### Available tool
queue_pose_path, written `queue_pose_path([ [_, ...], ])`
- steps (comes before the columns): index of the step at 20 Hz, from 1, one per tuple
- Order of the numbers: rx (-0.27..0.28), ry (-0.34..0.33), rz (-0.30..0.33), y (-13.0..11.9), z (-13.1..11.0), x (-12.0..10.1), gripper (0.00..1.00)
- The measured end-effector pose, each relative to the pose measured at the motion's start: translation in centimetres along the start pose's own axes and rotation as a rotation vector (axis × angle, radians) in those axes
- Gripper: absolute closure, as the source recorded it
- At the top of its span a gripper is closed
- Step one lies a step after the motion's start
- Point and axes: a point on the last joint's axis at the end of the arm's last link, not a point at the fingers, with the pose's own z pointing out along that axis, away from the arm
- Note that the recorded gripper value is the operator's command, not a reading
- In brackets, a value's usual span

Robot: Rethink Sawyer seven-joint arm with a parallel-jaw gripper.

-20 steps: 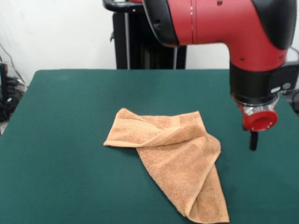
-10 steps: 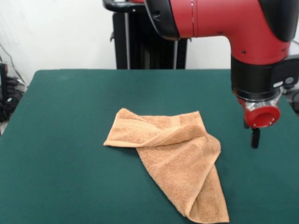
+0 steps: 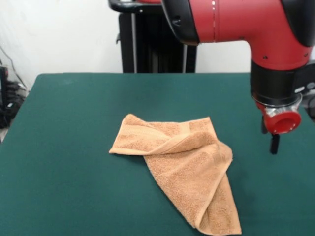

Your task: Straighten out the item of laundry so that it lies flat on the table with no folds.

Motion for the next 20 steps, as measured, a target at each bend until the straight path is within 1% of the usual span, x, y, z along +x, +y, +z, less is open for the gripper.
queue_pose_path([
  [3, 0.011, 0.000, -0.004, -0.5, 0.3, 0.4, 0.00],
  [4, 0.025, 0.000, -0.003, -1.2, 0.5, 0.4, 0.00],
  [7, 0.052, 0.001, 0.008, -2.6, 0.7, -0.2, 0.00],
  [10, 0.078, 0.002, 0.025, -3.8, 0.8, -1.2, 0.00],
  [15, 0.128, 0.006, 0.069, -6.0, 1.0, -4.0, 0.00],
  [20, 0.160, 0.011, 0.105, -7.4, 1.4, -6.2, 0.00],
])
